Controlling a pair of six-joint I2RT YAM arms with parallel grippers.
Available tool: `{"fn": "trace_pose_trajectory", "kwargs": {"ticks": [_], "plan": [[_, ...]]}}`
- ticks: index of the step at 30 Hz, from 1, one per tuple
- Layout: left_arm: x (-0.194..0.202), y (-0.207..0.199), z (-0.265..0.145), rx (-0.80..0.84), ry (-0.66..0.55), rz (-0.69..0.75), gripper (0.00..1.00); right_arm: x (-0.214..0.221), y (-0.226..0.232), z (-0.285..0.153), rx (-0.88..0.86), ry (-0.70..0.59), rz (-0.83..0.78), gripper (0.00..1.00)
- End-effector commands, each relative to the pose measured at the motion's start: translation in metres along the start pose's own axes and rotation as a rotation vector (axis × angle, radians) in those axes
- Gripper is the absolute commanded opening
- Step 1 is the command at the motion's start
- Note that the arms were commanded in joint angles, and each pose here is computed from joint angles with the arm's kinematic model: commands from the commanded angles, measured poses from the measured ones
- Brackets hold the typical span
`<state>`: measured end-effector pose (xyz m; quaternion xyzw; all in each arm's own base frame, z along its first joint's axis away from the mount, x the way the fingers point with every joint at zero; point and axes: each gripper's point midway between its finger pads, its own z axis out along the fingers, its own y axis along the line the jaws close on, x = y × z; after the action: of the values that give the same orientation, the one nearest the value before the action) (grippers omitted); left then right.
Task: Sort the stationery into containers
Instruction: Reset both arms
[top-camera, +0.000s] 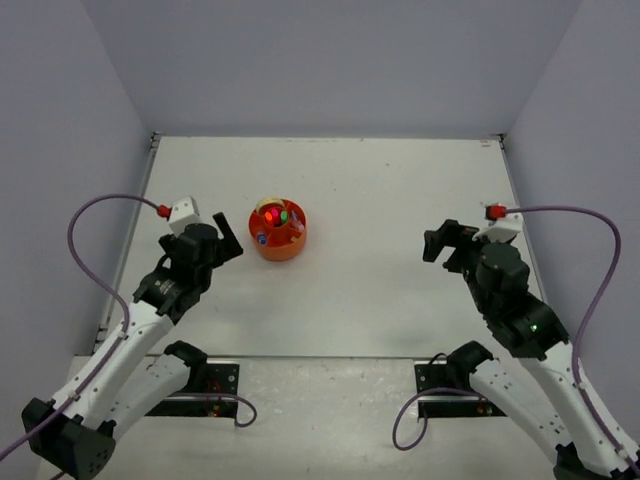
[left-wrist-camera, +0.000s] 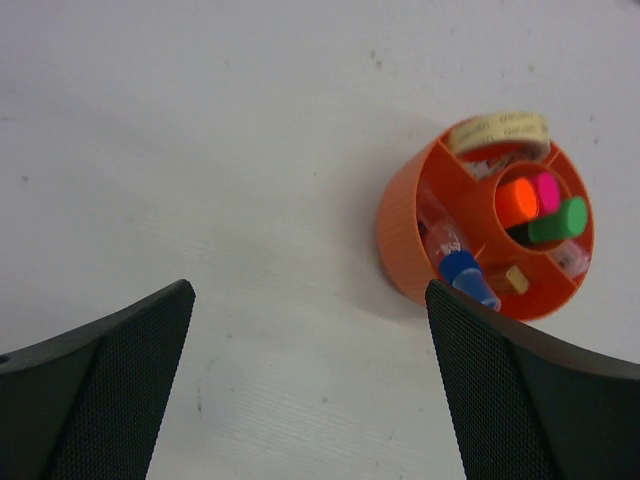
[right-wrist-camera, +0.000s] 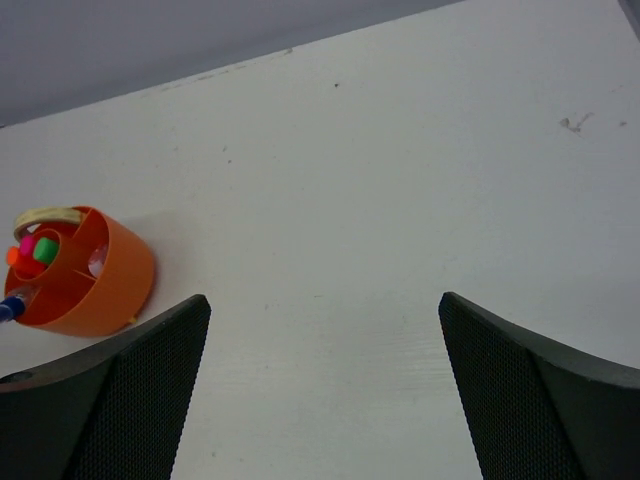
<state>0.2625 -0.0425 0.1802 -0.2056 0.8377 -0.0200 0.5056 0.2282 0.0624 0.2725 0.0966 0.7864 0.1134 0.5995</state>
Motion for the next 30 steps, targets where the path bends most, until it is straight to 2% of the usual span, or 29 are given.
{"fn": "trace_pose_trajectory", "kwargs": {"ticks": [1,6,9,12,16,30], "plan": [[-0.083,0.012,-0.035,0.031,-0.189,-0.017,1.00,-0.016,-0.001,-0.030,-0.053,-0.016,0.026,0.99],[-0.102,0.030,-0.067,0.021,-0.257,0.079,1.00,-0.014,-0.026,-0.053,0.046,0.054,-0.034,0.99],[-0.100,0.038,-0.079,0.030,-0.272,0.188,1.00,-0.019,-0.041,-0.062,0.116,0.041,-0.037,0.99],[-0.101,0.020,-0.095,0.193,-0.356,0.223,1.00,-0.021,-0.032,-0.069,0.036,0.002,-0.023,0.99],[-0.103,0.019,-0.113,0.266,-0.464,0.218,1.00,-0.015,-0.027,-0.070,-0.026,-0.014,-0.032,0.99],[-0.098,0.037,-0.112,0.194,-0.462,0.176,1.00,-0.002,-0.031,-0.062,-0.003,0.004,-0.038,0.99]]}}
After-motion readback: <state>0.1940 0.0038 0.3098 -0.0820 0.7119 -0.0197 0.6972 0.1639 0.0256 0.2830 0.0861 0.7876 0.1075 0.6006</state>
